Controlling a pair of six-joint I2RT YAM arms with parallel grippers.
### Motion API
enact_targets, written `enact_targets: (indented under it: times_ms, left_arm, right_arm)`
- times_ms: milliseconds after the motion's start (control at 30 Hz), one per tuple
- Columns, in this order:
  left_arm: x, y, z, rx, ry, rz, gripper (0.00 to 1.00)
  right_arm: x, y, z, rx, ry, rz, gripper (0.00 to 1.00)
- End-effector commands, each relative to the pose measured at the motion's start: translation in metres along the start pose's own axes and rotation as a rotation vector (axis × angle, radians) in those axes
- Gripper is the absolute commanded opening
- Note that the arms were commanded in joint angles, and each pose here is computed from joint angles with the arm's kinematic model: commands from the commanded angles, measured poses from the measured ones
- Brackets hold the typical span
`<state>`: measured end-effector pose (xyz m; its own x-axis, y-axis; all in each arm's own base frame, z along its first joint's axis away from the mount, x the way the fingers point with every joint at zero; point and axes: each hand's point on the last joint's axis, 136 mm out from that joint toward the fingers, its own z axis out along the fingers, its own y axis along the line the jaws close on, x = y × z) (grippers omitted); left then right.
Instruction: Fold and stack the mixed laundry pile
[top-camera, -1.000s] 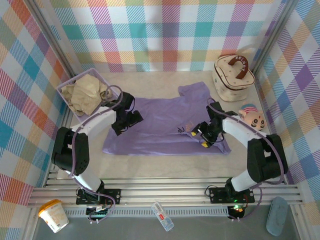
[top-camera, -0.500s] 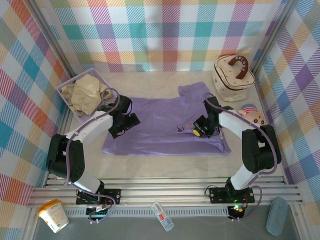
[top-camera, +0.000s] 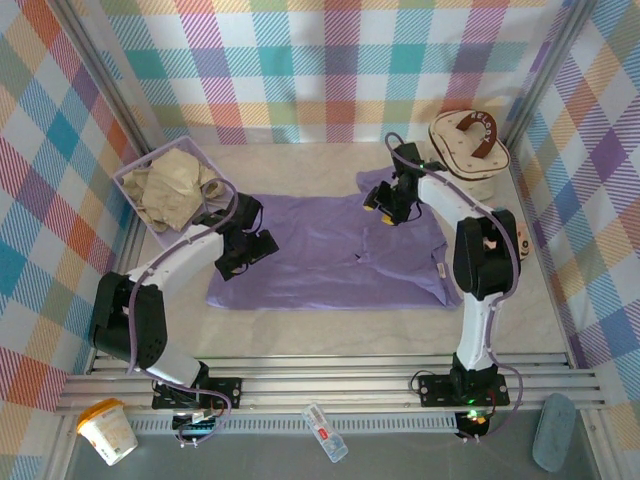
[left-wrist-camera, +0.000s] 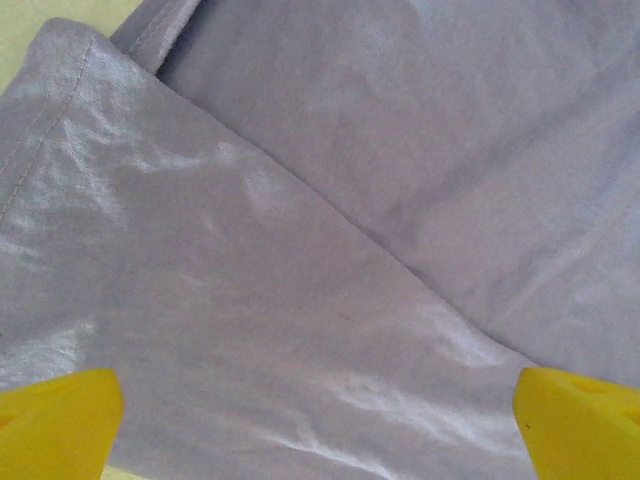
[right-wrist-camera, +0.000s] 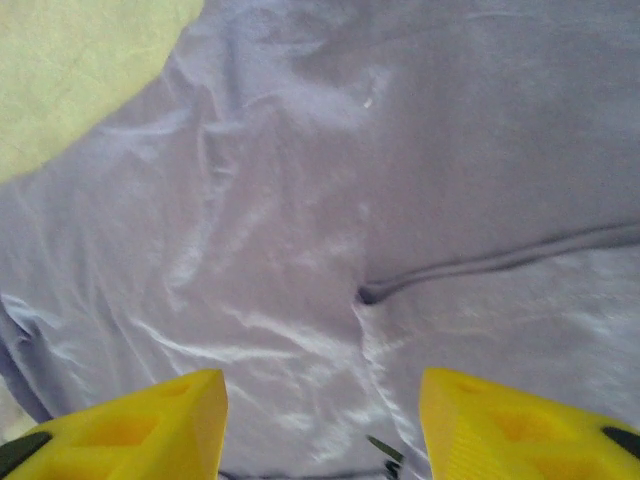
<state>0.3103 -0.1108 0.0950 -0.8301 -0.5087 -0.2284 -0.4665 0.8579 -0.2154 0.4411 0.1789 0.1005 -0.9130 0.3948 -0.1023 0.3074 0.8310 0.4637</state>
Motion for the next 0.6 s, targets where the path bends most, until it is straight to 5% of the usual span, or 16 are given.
enact_targets:
  times_ms: [0,167,400,500,567]
  left_arm:
    - [0.012,-0.01,-0.01,0.065,0.023,0.073,0.98]
    - [0.036,-0.03,-0.009,0.108,0.078,0.213,0.8]
    - [0.049,-0.016,0.027,0.031,0.131,0.236,0.43]
    - [0.049,-0.023,0.044,0.034,0.146,0.227,0.12]
    - [0.049,-0.023,0.056,0.016,0.155,0.22,0.07]
  right_arm:
    - [0.013,-0.024,-0.037,0.105,-0.023,-0.1,0.55]
    - [0.043,-0.059,-0.05,0.178,0.003,-0.127,0.54]
    - [0.1,-0.111,-0.024,0.223,0.091,0.074,0.46]
    - [0.107,-0.131,-0.011,0.264,0.079,0.124,0.46]
    - [0.11,-0.147,-0.004,0.316,0.075,0.154,0.46]
